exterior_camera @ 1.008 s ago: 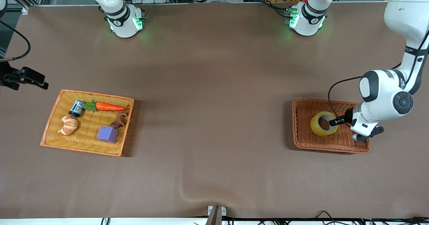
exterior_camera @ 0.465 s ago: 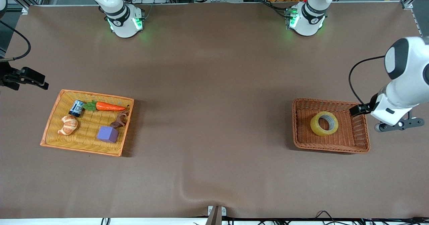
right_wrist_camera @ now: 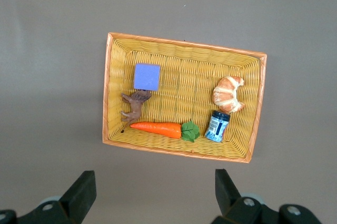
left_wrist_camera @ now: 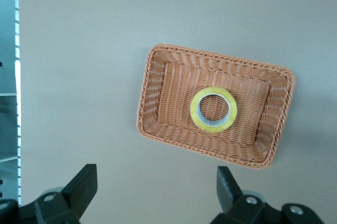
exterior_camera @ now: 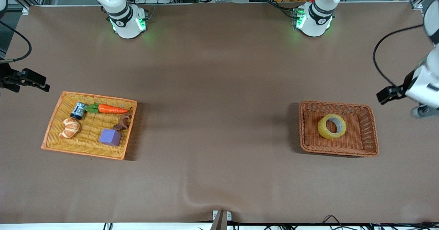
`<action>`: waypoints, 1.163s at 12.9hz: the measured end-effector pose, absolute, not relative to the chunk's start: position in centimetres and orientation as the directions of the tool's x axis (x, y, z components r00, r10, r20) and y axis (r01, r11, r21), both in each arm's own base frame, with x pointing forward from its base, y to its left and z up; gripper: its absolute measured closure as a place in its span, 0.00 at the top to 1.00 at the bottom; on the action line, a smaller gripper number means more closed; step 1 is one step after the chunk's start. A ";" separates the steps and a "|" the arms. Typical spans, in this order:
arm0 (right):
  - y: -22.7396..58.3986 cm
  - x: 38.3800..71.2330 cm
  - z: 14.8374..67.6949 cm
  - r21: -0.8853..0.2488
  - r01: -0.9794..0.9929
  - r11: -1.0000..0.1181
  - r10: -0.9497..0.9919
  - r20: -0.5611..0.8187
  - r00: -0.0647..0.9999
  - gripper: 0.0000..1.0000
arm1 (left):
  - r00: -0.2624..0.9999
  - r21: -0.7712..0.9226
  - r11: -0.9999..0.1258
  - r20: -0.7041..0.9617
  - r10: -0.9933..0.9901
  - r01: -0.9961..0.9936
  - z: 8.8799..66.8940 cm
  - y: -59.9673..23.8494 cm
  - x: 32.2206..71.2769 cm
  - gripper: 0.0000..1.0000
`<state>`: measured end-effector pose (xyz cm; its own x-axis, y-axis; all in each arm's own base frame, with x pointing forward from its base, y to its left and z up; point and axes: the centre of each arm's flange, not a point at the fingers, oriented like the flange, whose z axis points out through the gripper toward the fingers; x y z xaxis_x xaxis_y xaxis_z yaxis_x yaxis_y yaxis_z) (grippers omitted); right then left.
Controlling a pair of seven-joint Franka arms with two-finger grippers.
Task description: Transfer tape with both arms
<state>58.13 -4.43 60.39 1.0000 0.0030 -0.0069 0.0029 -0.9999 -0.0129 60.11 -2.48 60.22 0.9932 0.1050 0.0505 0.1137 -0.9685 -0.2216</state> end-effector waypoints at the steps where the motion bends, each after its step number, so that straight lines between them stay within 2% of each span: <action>1: -4.4 58.1 60.4 -0.013 0.003 -1.000 0.003 -0.007 1.000 1.00 | 0.993 -0.214 -0.970 0.058 0.106 0.116 61.1 -2.8 59.6 1.00; 10: -4.0 58.2 61.2 -0.014 0.011 -1.000 0.011 0.009 1.000 1.00 | 0.988 -0.068 -0.987 0.044 0.145 0.148 62.0 -2.7 59.0 1.00; 15: -3.8 58.0 63.3 -0.016 0.014 -1.000 0.013 0.037 0.999 1.00 | 0.992 -0.088 -0.990 0.067 0.105 0.110 63.5 -2.8 58.1 1.00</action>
